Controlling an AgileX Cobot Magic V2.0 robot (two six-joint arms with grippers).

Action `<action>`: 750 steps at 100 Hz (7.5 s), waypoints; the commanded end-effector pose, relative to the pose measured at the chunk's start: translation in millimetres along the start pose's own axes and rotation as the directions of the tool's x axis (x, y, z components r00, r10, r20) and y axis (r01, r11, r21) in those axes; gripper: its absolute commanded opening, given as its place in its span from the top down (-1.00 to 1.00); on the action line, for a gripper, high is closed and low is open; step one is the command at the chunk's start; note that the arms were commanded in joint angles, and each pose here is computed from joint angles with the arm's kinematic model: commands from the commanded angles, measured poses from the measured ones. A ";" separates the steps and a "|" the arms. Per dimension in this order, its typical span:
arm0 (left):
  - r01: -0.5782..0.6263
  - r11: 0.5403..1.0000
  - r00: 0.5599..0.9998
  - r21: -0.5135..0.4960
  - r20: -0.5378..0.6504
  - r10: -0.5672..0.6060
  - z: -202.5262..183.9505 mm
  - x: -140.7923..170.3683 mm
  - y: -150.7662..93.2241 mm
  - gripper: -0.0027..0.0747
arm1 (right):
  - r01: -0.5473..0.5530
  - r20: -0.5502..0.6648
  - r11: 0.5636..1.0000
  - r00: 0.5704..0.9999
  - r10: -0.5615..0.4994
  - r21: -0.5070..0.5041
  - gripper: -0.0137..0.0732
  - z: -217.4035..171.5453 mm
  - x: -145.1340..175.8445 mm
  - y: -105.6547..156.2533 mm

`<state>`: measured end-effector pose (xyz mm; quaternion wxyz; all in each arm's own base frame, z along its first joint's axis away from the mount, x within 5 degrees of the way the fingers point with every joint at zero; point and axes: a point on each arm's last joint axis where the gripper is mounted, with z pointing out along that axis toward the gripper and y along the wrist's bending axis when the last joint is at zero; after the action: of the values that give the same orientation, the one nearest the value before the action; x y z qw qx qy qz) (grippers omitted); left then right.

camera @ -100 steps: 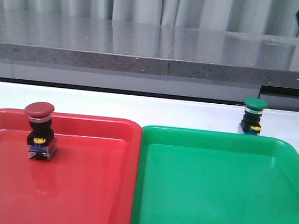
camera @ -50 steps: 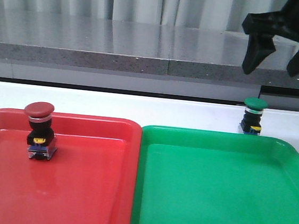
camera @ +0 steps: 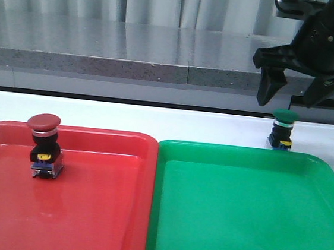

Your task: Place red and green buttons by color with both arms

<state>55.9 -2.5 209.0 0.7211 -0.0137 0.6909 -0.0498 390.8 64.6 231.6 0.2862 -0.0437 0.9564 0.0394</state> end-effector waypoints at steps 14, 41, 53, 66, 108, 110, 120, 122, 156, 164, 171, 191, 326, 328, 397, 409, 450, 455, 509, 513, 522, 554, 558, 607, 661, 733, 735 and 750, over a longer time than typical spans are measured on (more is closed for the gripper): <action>0.009 1.000 0.998 0.018 0.068 -0.011 -1.2 5.3 -0.6 0.98 | 0.009 0.093 1.000 0.996 -0.009 0.008 -0.70 -7.9 -16.3 -4.0; 0.009 1.000 0.998 0.018 0.068 -0.011 -1.2 5.3 -0.6 0.98 | 0.007 0.080 1.000 0.997 -0.008 0.009 -0.67 -2.5 -14.7 -5.0; 0.009 1.000 0.998 0.018 0.068 -0.011 -1.2 5.3 -0.6 0.98 | 0.007 0.071 1.000 0.997 -0.008 0.010 -0.37 -2.4 -13.9 -5.1; 0.009 1.000 0.998 0.018 0.068 -0.011 -1.2 5.3 -0.6 0.98 | 0.007 0.055 1.000 0.998 -0.007 0.011 0.08 -2.4 -12.4 -5.1; 0.009 1.000 0.998 0.018 0.068 -0.011 -1.2 5.3 -0.6 0.98 | 0.011 0.043 1.000 0.999 -0.011 0.007 0.36 -29.8 -27.2 -1.5; 0.009 1.000 0.998 0.018 0.068 -0.011 -1.2 5.3 -0.6 0.98 | 0.012 0.053 1.000 0.999 -0.012 0.006 0.36 -33.8 -28.1 -0.9; 0.009 1.000 0.998 0.018 0.068 -0.011 -1.2 5.3 -0.6 0.98 | 0.025 0.089 1.000 0.996 -0.025 -0.005 0.36 -54.4 -30.7 5.6; 0.009 1.000 0.998 0.018 0.068 -0.011 -1.2 5.3 -0.6 0.98 | 0.029 0.095 1.000 0.995 -0.028 -0.007 0.36 -59.0 -30.9 7.1; 0.009 1.000 0.998 0.018 0.068 -0.011 -1.2 5.3 -0.6 0.98 | -0.004 0.115 0.999 0.993 0.010 -0.054 0.36 -100.4 -12.3 20.7; 0.009 1.000 0.998 0.018 0.068 -0.011 -1.2 5.3 -0.6 0.98 | -0.012 0.099 0.998 0.995 0.018 -0.061 0.36 -100.0 1.2 23.4; 0.009 1.000 0.998 0.018 0.068 -0.011 -1.2 5.3 -0.6 0.98 | -0.011 0.091 0.997 0.996 0.018 -0.070 0.36 -98.2 13.6 27.3; 0.009 1.000 0.998 0.018 0.068 -0.011 -1.2 5.3 -0.6 0.98 | -0.004 0.049 0.995 0.999 0.009 -0.104 0.36 -85.7 45.1 45.9; 0.009 1.000 0.998 0.018 0.068 -0.011 -1.2 5.3 -0.6 0.98 | -0.028 -0.025 0.994 0.999 0.026 -0.109 -0.65 -33.0 63.4 59.4; 0.009 1.000 0.998 0.018 0.068 -0.011 -1.2 5.3 -0.6 0.98 | -0.028 -0.024 0.994 0.999 0.026 -0.109 -0.65 -33.0 63.3 59.4; 0.009 1.000 0.998 0.018 0.068 -0.011 -1.2 5.3 -0.6 0.98 | 0.118 0.457 0.989 0.887 -0.064 -0.090 -0.65 -161.6 47.5 42.6; 0.009 1.000 0.998 0.018 0.068 -0.011 -1.2 5.3 -0.6 0.98 | 0.092 0.522 0.993 0.852 -0.037 -0.080 -0.65 -181.1 60.4 28.8; 0.009 1.000 0.998 0.018 0.068 -0.011 -1.2 5.3 -0.6 0.98 | 0.015 0.647 1.000 0.762 -0.007 -0.007 -0.65 -230.8 133.1 -8.2; 0.009 1.000 0.998 0.018 0.068 -0.011 -1.2 5.3 -0.6 0.98 | 0.015 0.658 1.000 0.753 -0.007 -0.007 -0.65 -233.8 142.9 -9.2; 0.009 1.000 0.998 0.018 0.068 -0.011 -1.2 5.3 -0.6 0.98 | 0.019 0.708 1.000 0.706 -0.016 0.004 0.37 -246.5 183.0 -14.1; 0.009 1.000 0.998 0.018 0.068 -0.011 -1.2 5.3 -0.6 0.98 | 0.019 0.708 1.000 0.706 -0.016 0.004 0.53 -246.5 183.0 -14.1; 0.009 1.000 0.998 0.018 0.068 -0.011 -1.2 5.3 -0.6 0.98 | 0.019 0.708 1.000 0.706 -0.016 0.004 0.85 -246.5 183.0 -14.1; 0.009 1.000 0.998 0.018 0.068 -0.011 -1.2 5.3 -0.6 0.98 | 0.019 0.708 1.000 0.706 -0.016 0.005 0.94 -246.5 183.1 -14.1; 0.009 1.000 0.998 0.018 0.068 -0.011 -1.2 5.3 -0.6 0.98 | 0.019 0.708 1.000 0.706 -0.016 0.005 0.94 -246.5 183.1 -14.1; 0.009 1.000 0.998 0.018 0.068 -0.011 -1.2 5.3 -0.6 0.98 | 0.019 0.708 1.000 0.706 -0.016 0.005 0.94 -246.5 183.1 -14.1; 0.009 1.000 0.998 0.018 0.068 -0.011 -1.2 5.3 -0.6 0.98 | 0.101 0.835 0.993 0.540 -0.104 0.058 0.94 -245.8 211.8 -14.1; 0.009 1.000 0.998 0.018 0.068 -0.011 -1.2 5.3 -0.6 0.98 | -0.046 0.910 0.998 0.414 -0.009 0.031 0.94 -190.0 288.7 -25.9; 0.009 1.000 0.998 0.018 0.068 -0.011 -1.2 5.3 -0.6 0.98 | -0.046 0.911 0.998 0.413 -0.009 0.031 0.94 -188.9 288.9 -26.0; 0.009 1.000 0.998 0.018 0.068 -0.011 -1.2 5.3 -0.6 0.98 | -0.046 0.907 0.998 0.421 -0.008 0.030 0.94 -176.2 293.8 -26.8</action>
<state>55.8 -2.5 209.1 0.7217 -0.0136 0.6903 -0.0499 56.1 2.6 202.4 0.7085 0.0028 0.7048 0.0366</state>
